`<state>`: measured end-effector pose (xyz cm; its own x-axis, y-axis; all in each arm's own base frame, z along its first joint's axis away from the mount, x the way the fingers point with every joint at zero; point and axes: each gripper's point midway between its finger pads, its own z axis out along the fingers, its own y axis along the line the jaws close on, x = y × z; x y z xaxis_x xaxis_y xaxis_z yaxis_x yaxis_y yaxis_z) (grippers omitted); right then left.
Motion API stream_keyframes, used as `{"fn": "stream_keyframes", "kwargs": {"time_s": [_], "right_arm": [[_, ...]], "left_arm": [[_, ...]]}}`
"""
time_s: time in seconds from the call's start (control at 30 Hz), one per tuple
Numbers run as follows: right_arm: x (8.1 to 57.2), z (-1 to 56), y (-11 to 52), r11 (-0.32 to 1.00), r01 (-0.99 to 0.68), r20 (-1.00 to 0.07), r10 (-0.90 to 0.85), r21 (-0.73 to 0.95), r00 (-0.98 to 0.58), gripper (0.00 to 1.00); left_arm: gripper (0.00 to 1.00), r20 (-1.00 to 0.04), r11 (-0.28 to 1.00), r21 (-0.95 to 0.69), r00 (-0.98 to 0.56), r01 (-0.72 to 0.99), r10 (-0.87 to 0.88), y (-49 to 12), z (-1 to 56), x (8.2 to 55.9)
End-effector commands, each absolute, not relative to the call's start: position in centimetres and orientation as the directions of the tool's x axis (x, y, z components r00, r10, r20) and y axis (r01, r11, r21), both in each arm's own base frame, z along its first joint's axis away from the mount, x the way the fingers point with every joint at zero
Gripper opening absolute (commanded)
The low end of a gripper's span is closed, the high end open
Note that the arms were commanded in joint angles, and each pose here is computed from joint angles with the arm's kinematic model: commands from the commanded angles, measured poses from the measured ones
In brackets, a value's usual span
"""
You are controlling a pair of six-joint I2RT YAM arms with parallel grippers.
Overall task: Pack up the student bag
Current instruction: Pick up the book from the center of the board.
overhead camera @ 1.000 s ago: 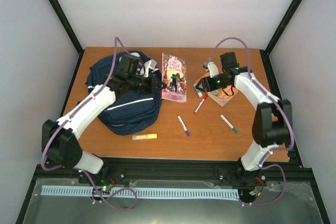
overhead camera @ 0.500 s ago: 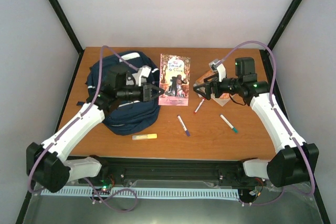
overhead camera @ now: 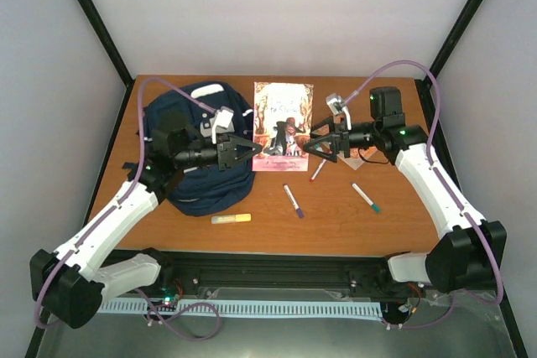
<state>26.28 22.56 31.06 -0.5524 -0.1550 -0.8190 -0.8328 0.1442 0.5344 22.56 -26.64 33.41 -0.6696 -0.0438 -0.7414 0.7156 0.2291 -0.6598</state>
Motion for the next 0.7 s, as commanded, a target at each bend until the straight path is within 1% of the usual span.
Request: {"fn": "stream_keyframes", "kwargs": {"time_s": [0.0,0.1,0.23,0.37,0.5,0.67], "right_arm": [[23.4,34.5,24.0,-0.026,-0.876,-0.868,-0.154,0.482,-0.473,0.98],[23.0,35.3,24.7,-0.050,-0.872,-0.867,-0.154,0.487,-0.475,0.97],[22.3,36.2,25.2,-0.116,-0.853,-0.857,-0.164,0.508,-0.488,0.96],[21.4,37.0,25.1,-0.173,-0.840,-0.856,-0.169,0.514,-0.489,0.90],[20.4,37.5,24.7,-0.173,-0.855,-0.870,-0.162,0.490,-0.466,0.85],[20.6,37.3,24.6,-0.105,-0.868,-0.871,-0.150,0.485,-0.469,0.80]], "left_arm": [[0.01,-0.784,0.139,-0.619,-0.618,0.773,-0.059,-27.1,35.5,21.8],[0.01,-0.784,0.136,-0.620,-0.619,0.773,-0.055,-27.2,35.2,21.9],[0.01,-0.781,0.136,-0.623,-0.622,0.770,-0.059,-27.4,34.8,22.2],[0.01,-0.778,0.161,-0.625,-0.626,0.764,-0.052,-27.4,34.3,22.7],[0.01,-0.770,0.236,-0.630,-0.634,0.740,-0.071,-27.1,33.3,23.8],[0.01,-0.756,0.236,-0.648,-0.651,0.724,-0.076,-27.4,32.9,24.4]]}}
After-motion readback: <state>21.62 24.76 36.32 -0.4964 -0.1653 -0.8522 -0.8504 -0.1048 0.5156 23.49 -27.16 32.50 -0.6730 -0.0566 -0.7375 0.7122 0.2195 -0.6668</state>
